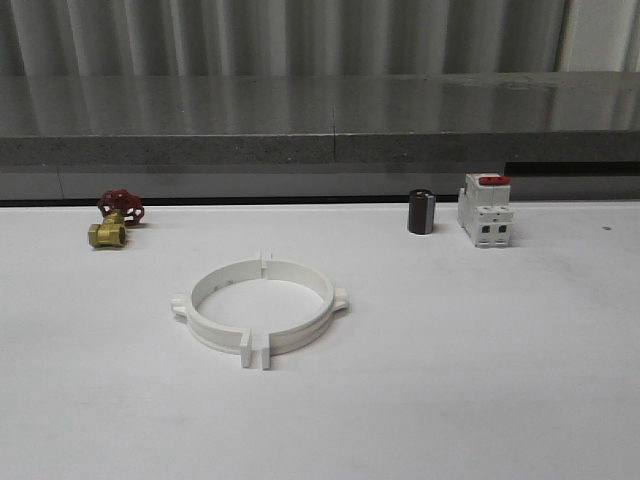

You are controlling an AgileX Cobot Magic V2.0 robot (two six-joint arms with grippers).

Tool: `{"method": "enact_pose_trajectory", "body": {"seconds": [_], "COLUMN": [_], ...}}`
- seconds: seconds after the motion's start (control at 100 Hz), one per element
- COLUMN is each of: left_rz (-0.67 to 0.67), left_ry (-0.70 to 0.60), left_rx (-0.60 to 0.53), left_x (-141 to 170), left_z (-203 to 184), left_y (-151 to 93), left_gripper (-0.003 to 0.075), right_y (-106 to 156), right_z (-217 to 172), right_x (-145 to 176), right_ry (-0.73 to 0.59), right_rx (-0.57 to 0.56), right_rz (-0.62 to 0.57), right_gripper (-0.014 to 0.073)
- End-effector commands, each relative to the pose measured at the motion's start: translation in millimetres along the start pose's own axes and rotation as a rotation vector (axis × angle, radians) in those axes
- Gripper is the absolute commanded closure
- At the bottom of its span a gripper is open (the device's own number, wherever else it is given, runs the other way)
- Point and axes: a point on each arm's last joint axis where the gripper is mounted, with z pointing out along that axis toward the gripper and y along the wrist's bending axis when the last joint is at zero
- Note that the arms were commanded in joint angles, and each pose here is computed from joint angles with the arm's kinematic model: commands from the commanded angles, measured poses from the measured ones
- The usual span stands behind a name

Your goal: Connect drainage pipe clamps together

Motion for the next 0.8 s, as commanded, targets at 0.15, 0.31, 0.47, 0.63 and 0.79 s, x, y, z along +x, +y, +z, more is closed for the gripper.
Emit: {"method": "enact_pose_trajectory", "body": {"seconds": [0.15,0.31,0.47,0.63,0.79], "left_rz": [-0.011,-0.011,-0.011,-0.011,-0.011], "left_ry": [-0.089,-0.089,-0.089,-0.086,-0.086], "left_rx": [0.015,0.015,0.015,0.015,0.015], "left_x": [-13,-13,-13,-13,-13], "left_z": [-3,-3,-3,-3,-3], "left_y": [-2,-2,-2,-2,-2], "left_gripper": [0.0740,0.0740,0.0740,0.0740,0.0740], "right_y": [-2,-8,-11,-12,-13], "right_z": [-3,2,-1,-4,-4], "right_x": [23,61,76,83,83], "right_ry": [-0.360,-0.529,-0.565,-0.543,-0.531], "right_rx": [-0.031,-0.003,0.028,0.039,0.041], "right_rz": [-0.047,-0.034,-0.031,-0.028,-0.027], "right_gripper": [0.0655,0.0655,0.0655,0.0655,0.0655]}}
